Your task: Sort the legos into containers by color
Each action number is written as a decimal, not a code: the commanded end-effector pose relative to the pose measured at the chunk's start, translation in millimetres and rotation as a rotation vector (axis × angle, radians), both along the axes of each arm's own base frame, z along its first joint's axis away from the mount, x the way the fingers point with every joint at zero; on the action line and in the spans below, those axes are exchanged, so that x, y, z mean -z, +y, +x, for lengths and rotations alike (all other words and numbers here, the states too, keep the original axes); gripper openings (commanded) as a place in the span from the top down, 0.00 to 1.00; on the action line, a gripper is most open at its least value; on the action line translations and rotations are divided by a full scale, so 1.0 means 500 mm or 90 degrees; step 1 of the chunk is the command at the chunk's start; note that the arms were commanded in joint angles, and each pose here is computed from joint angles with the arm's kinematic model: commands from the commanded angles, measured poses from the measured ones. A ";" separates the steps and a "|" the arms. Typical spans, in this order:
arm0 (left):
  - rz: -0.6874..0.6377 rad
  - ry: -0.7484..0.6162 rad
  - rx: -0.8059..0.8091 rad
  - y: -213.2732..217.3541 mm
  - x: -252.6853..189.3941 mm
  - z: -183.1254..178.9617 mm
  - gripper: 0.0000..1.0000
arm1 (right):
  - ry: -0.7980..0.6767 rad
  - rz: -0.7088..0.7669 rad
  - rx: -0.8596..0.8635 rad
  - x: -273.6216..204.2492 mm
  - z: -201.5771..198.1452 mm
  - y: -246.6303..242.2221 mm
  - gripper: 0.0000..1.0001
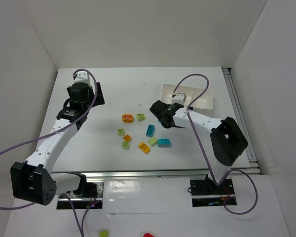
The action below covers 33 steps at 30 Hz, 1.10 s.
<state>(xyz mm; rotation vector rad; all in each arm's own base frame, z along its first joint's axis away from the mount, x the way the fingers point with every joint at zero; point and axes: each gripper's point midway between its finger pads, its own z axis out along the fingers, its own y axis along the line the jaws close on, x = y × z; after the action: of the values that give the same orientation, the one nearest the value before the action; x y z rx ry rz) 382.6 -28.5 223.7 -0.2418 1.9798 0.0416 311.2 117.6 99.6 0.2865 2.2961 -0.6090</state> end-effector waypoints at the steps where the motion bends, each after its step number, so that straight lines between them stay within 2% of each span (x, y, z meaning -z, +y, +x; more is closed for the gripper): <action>1: 0.013 -0.018 0.030 -0.010 -0.046 0.006 0.00 | -0.076 0.018 -0.005 -0.059 0.016 0.028 0.00; 6: 0.005 -0.017 0.053 -0.024 -0.062 0.011 0.00 | -0.087 0.036 -0.056 -0.085 0.002 0.062 0.00; 10: 0.004 0.022 0.043 -0.026 -0.061 0.028 0.00 | -0.114 0.127 -0.152 -0.130 -0.018 0.114 0.00; 13: 0.021 0.007 0.018 -0.011 -0.097 0.042 0.00 | -0.124 0.238 -0.264 -0.152 -0.042 0.172 0.00; 16: 0.051 0.000 -0.009 0.007 -0.113 0.035 0.00 | -0.110 0.310 -0.338 -0.138 -0.066 0.213 0.00; 19: 0.020 -0.023 -0.077 0.027 -0.109 0.036 0.00 | -0.082 0.344 -0.362 -0.116 -0.076 0.242 0.00; 20: -0.022 -0.020 -0.110 0.033 -0.088 0.033 0.00 | -0.066 0.349 -0.361 -0.096 -0.075 0.253 0.02; 23: -0.033 0.046 -0.021 -0.004 -0.039 0.055 0.00 | -0.044 0.339 -0.332 -0.053 -0.059 0.267 0.04; 24: -0.042 0.052 -0.026 -0.007 -0.047 0.064 0.00 | -0.041 0.335 -0.320 -0.057 -0.050 0.273 0.06; 27: -0.043 0.118 -0.033 -0.012 -0.007 0.072 0.00 | -0.018 0.325 -0.218 -0.011 -0.006 0.247 0.11; 29: -0.042 0.141 -0.016 -0.021 0.009 0.073 0.04 | -0.001 0.338 -0.172 0.010 0.016 0.231 0.16; 33: -0.043 0.154 -0.005 -0.033 0.019 0.075 0.04 | 0.007 0.348 -0.143 0.056 0.051 0.236 0.17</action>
<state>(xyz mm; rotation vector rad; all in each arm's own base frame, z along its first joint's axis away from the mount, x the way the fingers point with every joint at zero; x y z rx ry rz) 420.4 -36.6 201.1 -0.3119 2.2253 0.0524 317.2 225.1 64.5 0.1644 2.4607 0.0721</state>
